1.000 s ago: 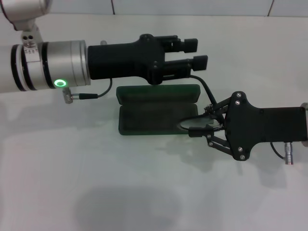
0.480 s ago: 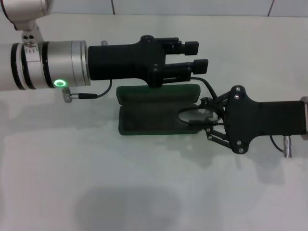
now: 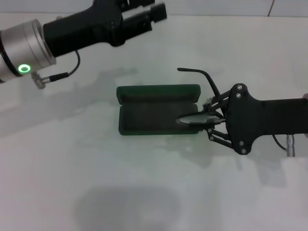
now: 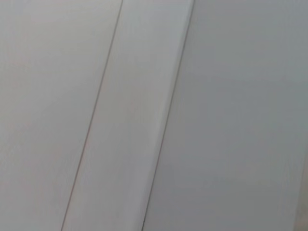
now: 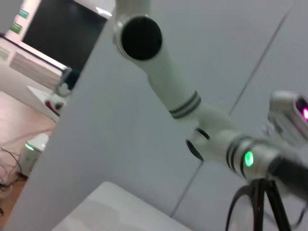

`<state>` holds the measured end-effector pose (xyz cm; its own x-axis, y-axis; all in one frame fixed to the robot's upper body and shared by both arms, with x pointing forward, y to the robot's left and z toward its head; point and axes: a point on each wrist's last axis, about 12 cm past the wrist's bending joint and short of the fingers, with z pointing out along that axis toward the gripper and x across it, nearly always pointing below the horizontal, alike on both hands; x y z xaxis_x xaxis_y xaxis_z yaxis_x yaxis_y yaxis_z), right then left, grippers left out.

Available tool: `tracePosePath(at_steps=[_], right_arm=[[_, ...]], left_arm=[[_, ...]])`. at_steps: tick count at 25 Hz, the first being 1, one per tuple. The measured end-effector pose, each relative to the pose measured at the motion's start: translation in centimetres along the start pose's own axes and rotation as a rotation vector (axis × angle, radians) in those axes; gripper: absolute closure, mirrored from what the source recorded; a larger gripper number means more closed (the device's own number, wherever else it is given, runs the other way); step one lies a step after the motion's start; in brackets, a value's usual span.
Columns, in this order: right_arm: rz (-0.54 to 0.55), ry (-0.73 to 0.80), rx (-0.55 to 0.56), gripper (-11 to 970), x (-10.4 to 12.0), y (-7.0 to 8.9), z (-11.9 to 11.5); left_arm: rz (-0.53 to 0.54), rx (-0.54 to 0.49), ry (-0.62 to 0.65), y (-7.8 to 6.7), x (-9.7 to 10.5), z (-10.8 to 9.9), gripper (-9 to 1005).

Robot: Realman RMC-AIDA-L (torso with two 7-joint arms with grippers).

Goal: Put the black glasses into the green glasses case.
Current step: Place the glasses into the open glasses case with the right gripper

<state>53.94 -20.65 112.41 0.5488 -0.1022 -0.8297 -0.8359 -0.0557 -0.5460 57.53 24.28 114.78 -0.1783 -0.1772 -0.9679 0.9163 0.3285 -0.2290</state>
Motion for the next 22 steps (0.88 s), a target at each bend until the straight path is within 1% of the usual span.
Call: tracePosePath(at_steps=[3,5,9,12,15,22], right_arm=[[-0.016,-0.039,-0.024,844,-0.6,0.1,0.0],[-0.020,-0.064,-0.039,844,-1.0,0.1,0.0],[-0.022,-0.096,-0.064,844,-1.5,0.1,0.1],[-0.013,-0.093,-0.065,844,-1.5,0.0,0.1],[-0.005,-0.083,-0.060,844,-1.3,0.1,0.1],[0.012,-0.070,-0.048,844,-1.0,0.4,0.0]], left_arm=[[0.009,0.023,0.095,0.0,0.7,0.3,424],[0.010,0.046,0.133,-0.2,1.1,0.9,424],[0.020,0.149,0.205,-1.5,2.1,3.2,424],[0.026,0.237,0.243,-2.4,2.4,4.4,424],[0.034,0.276,0.248,-2.9,2.4,4.7,423],[0.045,0.306,0.208,-3.3,2.2,4.4,423]])
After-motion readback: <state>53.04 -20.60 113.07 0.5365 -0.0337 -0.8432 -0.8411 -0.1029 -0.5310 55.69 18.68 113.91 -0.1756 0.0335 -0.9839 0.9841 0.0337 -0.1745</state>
